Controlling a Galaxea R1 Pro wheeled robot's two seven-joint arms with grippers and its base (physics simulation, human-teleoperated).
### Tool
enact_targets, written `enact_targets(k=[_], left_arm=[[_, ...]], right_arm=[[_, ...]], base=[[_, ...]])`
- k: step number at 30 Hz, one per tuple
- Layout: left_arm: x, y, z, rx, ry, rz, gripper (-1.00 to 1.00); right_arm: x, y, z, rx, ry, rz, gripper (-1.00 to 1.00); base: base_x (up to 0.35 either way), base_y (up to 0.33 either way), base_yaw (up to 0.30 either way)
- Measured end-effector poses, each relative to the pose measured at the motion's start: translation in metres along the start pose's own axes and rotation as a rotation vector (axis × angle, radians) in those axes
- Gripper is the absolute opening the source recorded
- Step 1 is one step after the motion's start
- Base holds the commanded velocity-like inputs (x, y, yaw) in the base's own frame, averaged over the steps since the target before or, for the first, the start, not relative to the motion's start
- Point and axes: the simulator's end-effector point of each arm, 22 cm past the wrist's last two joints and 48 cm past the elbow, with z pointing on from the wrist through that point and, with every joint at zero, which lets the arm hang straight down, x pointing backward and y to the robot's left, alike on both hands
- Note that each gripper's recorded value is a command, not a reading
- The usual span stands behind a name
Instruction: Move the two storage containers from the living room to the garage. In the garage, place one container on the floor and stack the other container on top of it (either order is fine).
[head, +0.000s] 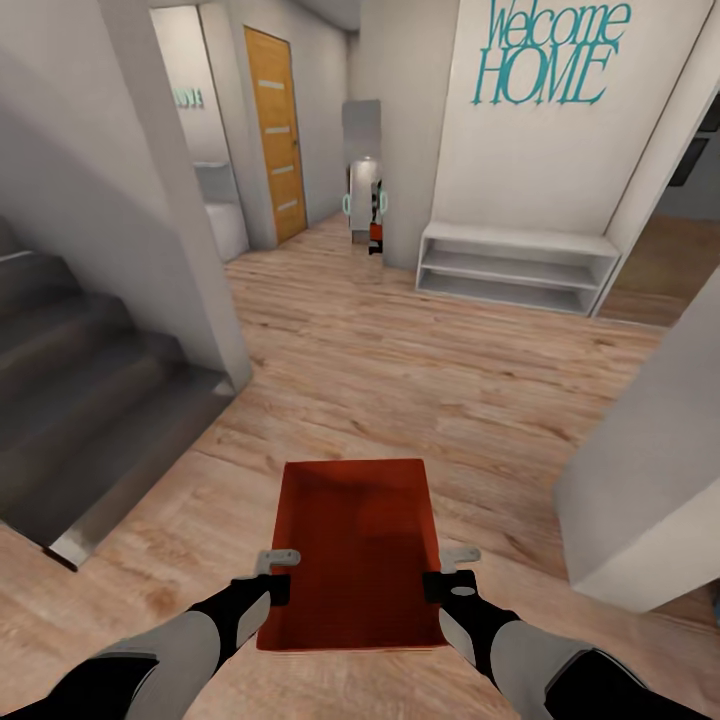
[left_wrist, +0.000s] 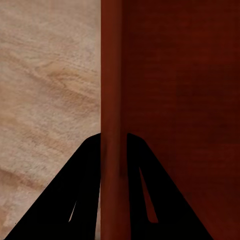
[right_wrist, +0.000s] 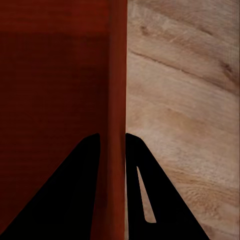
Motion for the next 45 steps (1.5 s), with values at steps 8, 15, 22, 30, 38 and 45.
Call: enact_targets(k=[8,15,22,30,38,45], left_arm=[[0.0001,0.0,0.0,0.0,0.0,0.0,-1.0],[0.0002,0.0,0.0,0.0,0.001,0.0,-1.0],[0.0005,0.0001,0.0,0.0,0.002,0.0,-1.0],[0.0003,0.0001,0.0,0.0,0.001,0.0,-1.0],[0.0003,0.0001,0.0,0.0,0.001,0.0,-1.0],[0.0003,0.0001,0.0,0.0,0.001,0.0,-1.0]], right_arm=[[0.0001,0.0,0.0,0.0,0.0,0.0,-1.0],[0.0,0.0,0.0,0.0,0.001,0.0,-1.0],[0.0003,0.0001,0.0,0.0,0.002,-0.001,-1.0],[0.0002,0.0001,0.0,0.0,0.001,0.0,-1.0],[0.0001,0.0001,0.0,0.0,0.001,0.0,-1.0],[0.0001,0.0001,0.0,0.0,0.001,0.0,-1.0]], base=[[0.322,0.0,0.0],[0.322,0.0,0.0],[0.322,0.0,0.0],[0.322,0.0,0.0],[0.323,0.0,0.0],[0.322,0.0,0.0]])
